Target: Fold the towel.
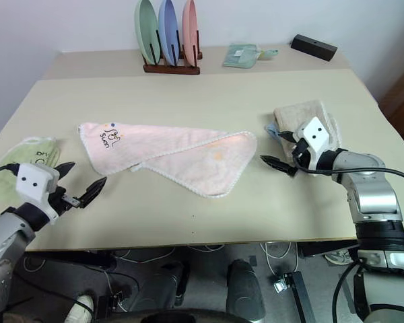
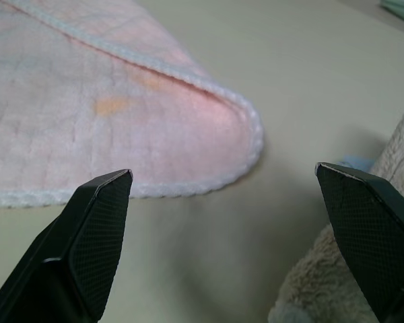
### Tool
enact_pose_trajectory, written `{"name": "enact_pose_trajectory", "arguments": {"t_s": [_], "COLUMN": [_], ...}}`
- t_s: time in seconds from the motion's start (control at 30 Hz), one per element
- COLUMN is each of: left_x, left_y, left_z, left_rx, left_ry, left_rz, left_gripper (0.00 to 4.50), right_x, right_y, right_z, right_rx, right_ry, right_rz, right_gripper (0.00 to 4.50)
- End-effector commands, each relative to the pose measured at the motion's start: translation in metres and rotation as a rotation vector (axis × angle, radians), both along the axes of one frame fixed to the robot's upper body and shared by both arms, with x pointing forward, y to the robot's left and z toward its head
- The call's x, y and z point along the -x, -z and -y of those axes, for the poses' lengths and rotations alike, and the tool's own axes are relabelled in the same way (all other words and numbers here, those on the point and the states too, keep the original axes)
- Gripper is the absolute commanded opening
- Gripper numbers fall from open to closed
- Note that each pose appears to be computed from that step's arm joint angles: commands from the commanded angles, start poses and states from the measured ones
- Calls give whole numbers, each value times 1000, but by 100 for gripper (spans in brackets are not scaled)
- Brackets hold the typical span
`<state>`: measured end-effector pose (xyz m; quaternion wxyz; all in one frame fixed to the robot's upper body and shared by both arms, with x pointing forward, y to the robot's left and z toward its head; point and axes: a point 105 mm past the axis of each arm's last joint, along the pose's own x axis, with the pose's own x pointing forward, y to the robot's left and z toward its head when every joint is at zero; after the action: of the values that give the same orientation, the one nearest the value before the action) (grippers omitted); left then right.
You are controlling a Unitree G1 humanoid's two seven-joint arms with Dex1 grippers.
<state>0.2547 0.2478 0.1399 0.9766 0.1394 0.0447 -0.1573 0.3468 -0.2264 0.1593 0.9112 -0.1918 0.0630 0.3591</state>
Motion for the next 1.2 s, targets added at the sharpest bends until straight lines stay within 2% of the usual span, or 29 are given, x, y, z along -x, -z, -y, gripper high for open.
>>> {"name": "enact_pose_trajectory", "arguments": {"t_s": [0.03, 0.4, 0.63, 0.7, 0.8, 0.93, 1.13, 1.2], "left_x": [-2, -7, -21, -26, -41, -50, -52, -54], "left_y": [-4, 1, 3, 4, 0, 3, 23, 28], "left_z": [3, 14, 50, 51, 29, -3, -17, -21], "left_rx": [-26, -68, -91, -206, -347, -448, -385, -407], "left_ry": [13, 72, 214, 238, 170, 100, 111, 111], "left_rz": [26, 17, 4, -6, 9, -25, -130, -150], "left_gripper": [450, 450, 450, 450, 450, 450, 450, 450], "right_x": [-3, 2, 5, 7, 7, 9, 7, 6], "right_y": [-16, -5, 12, 10, 8, 16, 11, 10], "right_z": [-8, -33, -53, -58, -58, -60, -68, -70], "right_rx": [5, -20, -76, -79, -93, -83, -101, -105], "right_ry": [-13, -47, -63, -67, -37, -22, -20, -22], "right_rz": [68, 71, 10, 27, 52, 52, 75, 76], "right_gripper": [444, 444, 444, 444, 444, 444, 444, 444]}}
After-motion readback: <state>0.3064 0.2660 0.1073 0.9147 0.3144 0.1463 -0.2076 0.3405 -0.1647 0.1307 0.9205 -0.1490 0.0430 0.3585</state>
